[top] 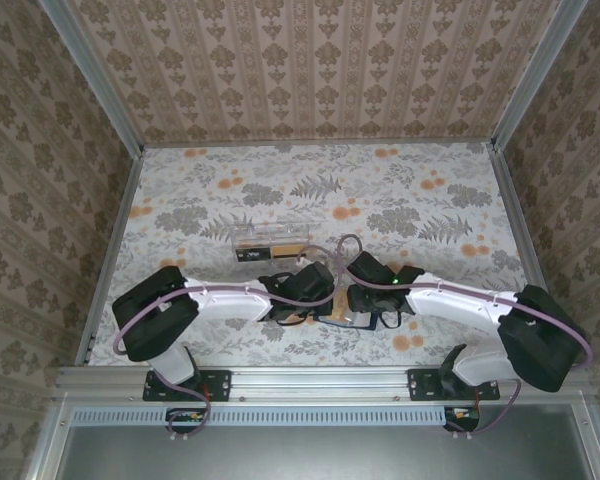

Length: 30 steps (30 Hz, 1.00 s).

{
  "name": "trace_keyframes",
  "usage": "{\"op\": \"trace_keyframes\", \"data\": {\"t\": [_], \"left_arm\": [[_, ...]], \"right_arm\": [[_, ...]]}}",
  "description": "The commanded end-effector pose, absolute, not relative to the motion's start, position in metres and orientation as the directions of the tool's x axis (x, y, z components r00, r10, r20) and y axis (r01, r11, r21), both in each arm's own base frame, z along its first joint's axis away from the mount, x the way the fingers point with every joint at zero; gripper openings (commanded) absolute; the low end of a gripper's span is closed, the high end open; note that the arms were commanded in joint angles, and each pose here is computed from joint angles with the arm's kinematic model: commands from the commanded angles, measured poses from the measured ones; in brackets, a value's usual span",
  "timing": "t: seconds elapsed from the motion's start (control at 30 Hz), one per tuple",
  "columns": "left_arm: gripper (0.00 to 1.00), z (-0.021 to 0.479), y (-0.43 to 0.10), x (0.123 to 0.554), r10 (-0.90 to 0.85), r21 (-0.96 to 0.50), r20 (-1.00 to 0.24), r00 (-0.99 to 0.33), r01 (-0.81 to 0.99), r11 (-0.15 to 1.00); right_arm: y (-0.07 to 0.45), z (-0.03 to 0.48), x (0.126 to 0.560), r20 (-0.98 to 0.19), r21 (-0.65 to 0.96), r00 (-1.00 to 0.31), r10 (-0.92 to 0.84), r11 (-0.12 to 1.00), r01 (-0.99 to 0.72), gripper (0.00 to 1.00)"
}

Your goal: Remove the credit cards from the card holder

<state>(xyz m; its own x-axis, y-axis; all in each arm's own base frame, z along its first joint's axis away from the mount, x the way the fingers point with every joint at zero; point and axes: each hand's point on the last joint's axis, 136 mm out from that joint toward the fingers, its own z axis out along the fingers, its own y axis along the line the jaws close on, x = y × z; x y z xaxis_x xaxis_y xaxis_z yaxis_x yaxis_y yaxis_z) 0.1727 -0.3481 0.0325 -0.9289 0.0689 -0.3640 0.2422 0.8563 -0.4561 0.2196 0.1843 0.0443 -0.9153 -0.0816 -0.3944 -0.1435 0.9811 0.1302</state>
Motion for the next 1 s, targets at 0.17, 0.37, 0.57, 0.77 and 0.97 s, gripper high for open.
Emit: {"op": "trace_keyframes", "data": {"t": [0.17,0.37,0.57,0.77,0.97], "left_arm": [[0.0,0.003,-0.314,0.171,-0.005,-0.354,-0.307,-0.952,0.11,0.929],[0.0,0.007,-0.32,0.171,0.012,-0.365,-0.317,-0.948,0.134,0.921],[0.0,0.009,-0.329,0.169,0.051,-0.351,-0.329,-0.943,0.172,0.92],[0.0,0.01,-0.33,0.168,0.054,-0.355,-0.327,-0.943,0.176,0.918],[0.0,0.011,-0.33,0.168,0.051,-0.357,-0.329,-0.943,0.174,0.918]], "right_arm": [[0.166,0.045,0.211,-0.388,0.119,-0.92,-0.057,0.987,-0.111,0.45],[0.154,0.063,0.212,-0.428,0.13,-0.904,-0.017,0.988,-0.08,0.56],[0.177,0.096,0.229,-0.474,0.213,-0.88,0.012,0.972,-0.102,0.7],[0.196,0.087,0.253,-0.424,0.184,-0.906,0.021,0.981,-0.063,0.78],[0.202,0.062,0.265,-0.359,0.158,-0.933,0.03,0.987,-0.029,0.79]]}}
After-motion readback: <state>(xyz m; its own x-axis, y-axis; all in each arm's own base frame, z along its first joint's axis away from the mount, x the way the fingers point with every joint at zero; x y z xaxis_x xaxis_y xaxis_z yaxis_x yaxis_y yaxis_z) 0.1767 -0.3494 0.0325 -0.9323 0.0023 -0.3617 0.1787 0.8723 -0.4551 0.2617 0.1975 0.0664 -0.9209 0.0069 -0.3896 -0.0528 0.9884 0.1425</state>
